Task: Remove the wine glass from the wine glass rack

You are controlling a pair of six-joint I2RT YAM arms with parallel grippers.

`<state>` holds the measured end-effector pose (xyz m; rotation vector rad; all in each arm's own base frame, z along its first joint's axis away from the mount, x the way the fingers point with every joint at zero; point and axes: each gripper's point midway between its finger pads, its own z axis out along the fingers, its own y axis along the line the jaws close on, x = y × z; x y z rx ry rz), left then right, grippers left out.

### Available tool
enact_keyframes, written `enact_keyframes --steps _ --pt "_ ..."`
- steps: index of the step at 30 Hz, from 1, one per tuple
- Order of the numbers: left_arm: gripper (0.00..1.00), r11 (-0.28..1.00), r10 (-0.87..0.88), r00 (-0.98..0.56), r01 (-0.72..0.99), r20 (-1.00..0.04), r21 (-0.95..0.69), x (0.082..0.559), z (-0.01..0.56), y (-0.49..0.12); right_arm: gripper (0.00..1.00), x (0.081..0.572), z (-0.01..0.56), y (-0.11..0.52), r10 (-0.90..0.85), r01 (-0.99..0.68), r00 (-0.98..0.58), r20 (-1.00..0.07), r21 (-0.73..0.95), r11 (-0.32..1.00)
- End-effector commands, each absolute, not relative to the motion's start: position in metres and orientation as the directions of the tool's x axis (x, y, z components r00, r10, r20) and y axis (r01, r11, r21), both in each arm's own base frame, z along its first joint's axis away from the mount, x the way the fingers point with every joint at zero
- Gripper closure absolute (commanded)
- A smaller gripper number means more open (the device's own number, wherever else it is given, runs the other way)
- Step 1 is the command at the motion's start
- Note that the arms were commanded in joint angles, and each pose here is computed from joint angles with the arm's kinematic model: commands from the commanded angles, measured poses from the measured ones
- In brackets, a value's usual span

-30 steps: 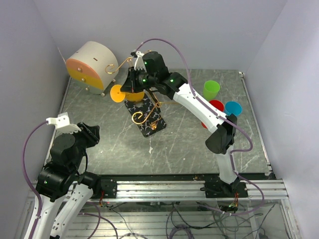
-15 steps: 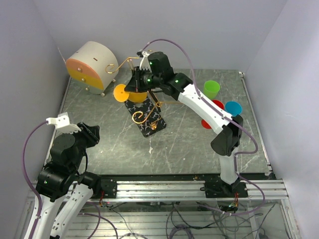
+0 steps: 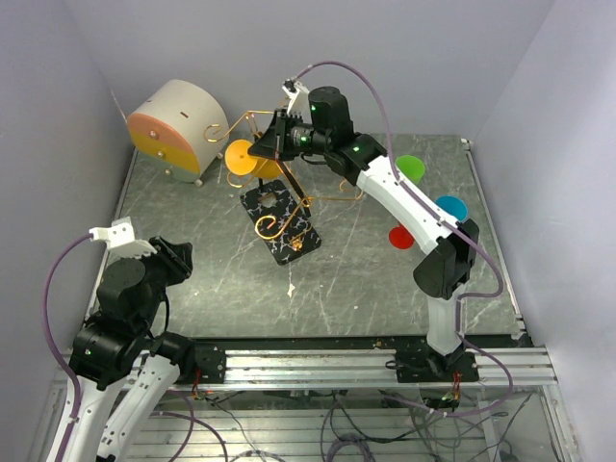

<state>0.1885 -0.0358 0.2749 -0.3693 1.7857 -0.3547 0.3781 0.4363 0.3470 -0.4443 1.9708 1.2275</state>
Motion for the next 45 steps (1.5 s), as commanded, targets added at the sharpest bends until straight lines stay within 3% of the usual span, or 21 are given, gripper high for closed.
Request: enact_keyframes --steps 1,16,32,35,39,45 --pt "0.55 0.900 -0.435 -0.214 -0.089 -0.875 -0.426 0.191 0.275 -0.031 1.00 0.372 0.373 0.456 0.124 -0.715 -0.616 -0.778 0.619 0.326" --pt "0.55 0.900 -0.436 -0.211 -0.093 -0.875 -0.426 0.191 0.276 -0.030 1.00 0.356 0.408 0.463 0.146 -0.748 -0.621 -0.770 0.638 0.182" --pt "0.55 0.900 -0.436 -0.217 -0.093 -0.873 -0.427 0.192 0.275 -0.031 1.00 0.306 0.528 0.398 0.287 -0.871 -0.424 -0.859 0.474 0.129" --pt "0.54 0.900 -0.436 -0.217 -0.091 -0.874 -0.426 0.193 0.275 -0.032 1.00 0.290 0.541 0.379 0.284 -0.910 -0.311 -0.907 0.370 0.188" --pt "0.50 0.887 -0.459 -0.237 -0.061 -0.856 -0.458 0.197 0.278 -0.042 1.00 0.274 0.532 0.341 0.200 -0.898 -0.108 -0.974 0.182 0.400" --pt "0.40 0.689 -0.634 -0.402 0.095 -0.661 -0.719 0.195 0.318 -0.107 1.00 0.257 0.468 0.269 0.005 -0.763 0.004 -1.000 0.001 0.647"
